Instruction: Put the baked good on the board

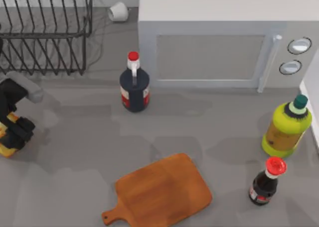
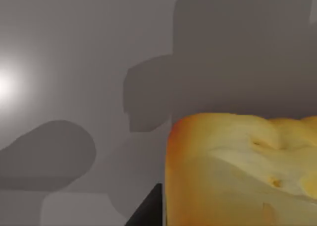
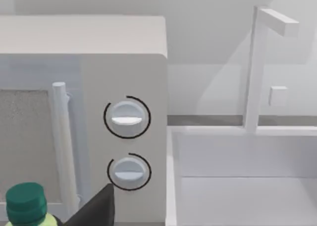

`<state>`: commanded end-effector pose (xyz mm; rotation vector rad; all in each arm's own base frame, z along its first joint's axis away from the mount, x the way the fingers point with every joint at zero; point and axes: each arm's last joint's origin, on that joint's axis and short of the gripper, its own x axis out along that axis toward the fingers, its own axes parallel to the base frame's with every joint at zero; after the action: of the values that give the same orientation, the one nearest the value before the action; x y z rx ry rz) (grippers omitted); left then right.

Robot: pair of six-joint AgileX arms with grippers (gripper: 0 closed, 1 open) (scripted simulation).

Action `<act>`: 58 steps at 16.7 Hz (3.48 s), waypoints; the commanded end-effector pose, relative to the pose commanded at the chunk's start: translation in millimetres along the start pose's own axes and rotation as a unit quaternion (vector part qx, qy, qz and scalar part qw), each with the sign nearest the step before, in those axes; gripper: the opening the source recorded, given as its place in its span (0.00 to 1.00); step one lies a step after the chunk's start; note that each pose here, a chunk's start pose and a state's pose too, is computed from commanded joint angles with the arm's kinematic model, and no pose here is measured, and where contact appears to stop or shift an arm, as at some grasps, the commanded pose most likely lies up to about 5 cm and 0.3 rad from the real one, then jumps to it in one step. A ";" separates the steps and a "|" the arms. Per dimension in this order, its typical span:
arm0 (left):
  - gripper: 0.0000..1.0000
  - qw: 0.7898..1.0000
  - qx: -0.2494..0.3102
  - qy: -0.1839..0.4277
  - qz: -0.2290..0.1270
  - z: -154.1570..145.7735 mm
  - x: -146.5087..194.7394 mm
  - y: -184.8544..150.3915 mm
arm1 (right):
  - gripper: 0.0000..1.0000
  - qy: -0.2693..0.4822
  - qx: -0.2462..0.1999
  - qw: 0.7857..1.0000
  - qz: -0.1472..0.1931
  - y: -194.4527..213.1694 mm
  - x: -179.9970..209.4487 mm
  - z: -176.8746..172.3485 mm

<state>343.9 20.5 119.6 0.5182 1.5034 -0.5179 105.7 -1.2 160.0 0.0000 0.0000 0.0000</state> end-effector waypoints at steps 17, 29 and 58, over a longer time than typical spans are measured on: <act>0.00 1.000 -0.005 0.003 -0.002 4.9 -92.8 -5.4 | 1.00 0.000 0.000 1.000 0.000 0.0 0.0 0.0; 0.00 0.979 -0.202 0.030 0.000 84.3 -67.9 -170.9 | 1.00 0.000 0.000 1.000 0.000 0.0 0.0 0.0; 0.00 0.949 -0.316 0.000 0.000 73.6 -22.3 -298.7 | 1.00 0.000 0.000 1.000 0.000 0.0 0.0 0.0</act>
<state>218.2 -260.2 141.7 0.0143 1.5668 -0.0148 105.7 -1.2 160.0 0.0000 0.0000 0.0000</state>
